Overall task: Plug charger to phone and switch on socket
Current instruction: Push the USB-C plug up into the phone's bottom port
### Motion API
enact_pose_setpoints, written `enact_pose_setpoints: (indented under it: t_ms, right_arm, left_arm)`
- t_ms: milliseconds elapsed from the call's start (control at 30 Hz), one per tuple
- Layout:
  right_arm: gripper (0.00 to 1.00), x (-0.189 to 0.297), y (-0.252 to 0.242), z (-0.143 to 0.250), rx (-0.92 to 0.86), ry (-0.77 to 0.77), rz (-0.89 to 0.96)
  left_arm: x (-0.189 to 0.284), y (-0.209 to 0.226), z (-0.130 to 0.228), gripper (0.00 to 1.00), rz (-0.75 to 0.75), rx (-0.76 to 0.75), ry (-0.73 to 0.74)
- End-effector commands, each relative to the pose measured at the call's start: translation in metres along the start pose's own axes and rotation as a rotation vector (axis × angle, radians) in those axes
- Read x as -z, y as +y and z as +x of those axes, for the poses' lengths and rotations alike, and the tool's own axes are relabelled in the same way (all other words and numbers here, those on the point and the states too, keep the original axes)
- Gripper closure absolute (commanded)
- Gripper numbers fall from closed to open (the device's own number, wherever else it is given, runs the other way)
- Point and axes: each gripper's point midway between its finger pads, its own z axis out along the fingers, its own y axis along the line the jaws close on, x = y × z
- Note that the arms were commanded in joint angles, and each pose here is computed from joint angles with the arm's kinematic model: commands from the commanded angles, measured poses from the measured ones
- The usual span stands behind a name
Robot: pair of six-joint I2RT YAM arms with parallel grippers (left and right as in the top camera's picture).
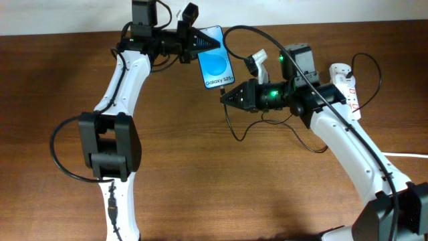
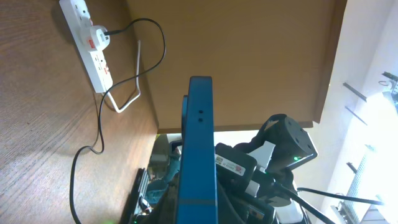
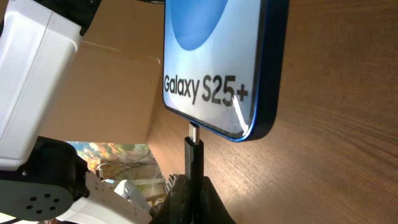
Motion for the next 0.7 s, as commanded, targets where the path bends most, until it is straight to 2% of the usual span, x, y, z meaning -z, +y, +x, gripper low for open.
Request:
enact_pose_setpoints:
  t_ms: [0,400,667]
  right_arm:
    - [0.96,-0.003,-0.002,0.004,-0.004,0.016,-0.002]
    - [0.96,-0.010,-0.012,0.003,-0.028,0.028,0.004]
    - [0.96,-0.009,0.003,0.004,-0.020,0.048,-0.076]
  left_arm:
    - [-0.001,-0.035,0.008,1.00,0.021,-0.080,0.024]
    - [-0.001,-0.035,0.008,1.00,0.021,-0.080,0.025]
    - [0.007,-0.035,0.005,1.00,0.018,-0.084,0.009]
